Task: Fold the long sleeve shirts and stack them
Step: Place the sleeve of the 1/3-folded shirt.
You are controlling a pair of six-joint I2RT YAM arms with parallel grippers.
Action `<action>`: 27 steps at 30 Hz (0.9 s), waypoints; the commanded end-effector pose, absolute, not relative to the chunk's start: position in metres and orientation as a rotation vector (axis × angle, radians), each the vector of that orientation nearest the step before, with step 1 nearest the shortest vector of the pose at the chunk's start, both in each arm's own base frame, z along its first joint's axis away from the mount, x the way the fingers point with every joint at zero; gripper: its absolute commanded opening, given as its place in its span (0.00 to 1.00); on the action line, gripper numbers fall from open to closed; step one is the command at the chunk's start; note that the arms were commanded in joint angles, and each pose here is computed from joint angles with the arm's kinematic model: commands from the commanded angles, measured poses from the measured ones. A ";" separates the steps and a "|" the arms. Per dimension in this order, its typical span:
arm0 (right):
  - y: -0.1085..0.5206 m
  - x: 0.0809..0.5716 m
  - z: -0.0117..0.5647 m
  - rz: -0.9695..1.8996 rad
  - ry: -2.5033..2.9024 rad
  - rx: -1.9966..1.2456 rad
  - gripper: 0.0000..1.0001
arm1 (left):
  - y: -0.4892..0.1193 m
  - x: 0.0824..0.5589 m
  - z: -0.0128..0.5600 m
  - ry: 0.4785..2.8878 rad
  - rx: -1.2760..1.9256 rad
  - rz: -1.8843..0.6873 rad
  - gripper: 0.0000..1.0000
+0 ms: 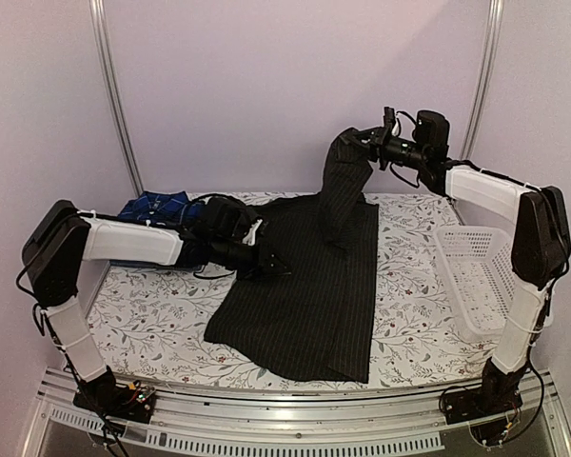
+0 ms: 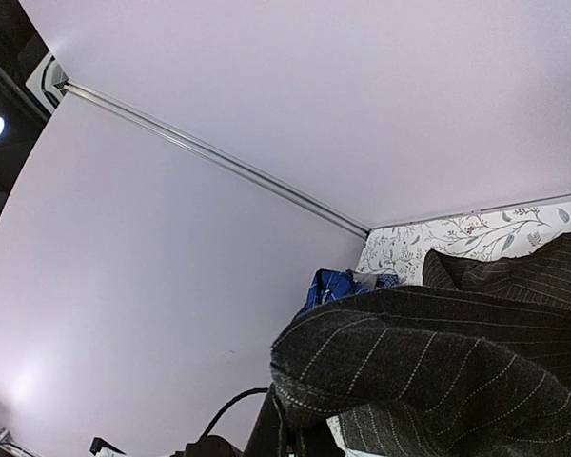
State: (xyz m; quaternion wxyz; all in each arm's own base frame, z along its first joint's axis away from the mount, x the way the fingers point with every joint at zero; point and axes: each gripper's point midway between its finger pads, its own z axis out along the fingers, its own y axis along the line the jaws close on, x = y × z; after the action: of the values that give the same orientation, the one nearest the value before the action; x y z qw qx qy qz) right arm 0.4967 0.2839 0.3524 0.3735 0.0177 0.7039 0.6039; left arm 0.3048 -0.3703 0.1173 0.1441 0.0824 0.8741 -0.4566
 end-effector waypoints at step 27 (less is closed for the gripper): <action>0.273 0.457 0.284 1.503 1.754 0.534 0.00 | -0.382 0.336 0.107 2.411 0.170 -1.264 0.30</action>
State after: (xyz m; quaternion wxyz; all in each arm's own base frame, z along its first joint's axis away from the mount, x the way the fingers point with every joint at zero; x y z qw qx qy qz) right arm 0.4716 0.2968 0.2609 0.3381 0.1767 0.7200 0.5797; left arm 0.3395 -0.3812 0.1107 0.2031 0.0584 0.8675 -0.4503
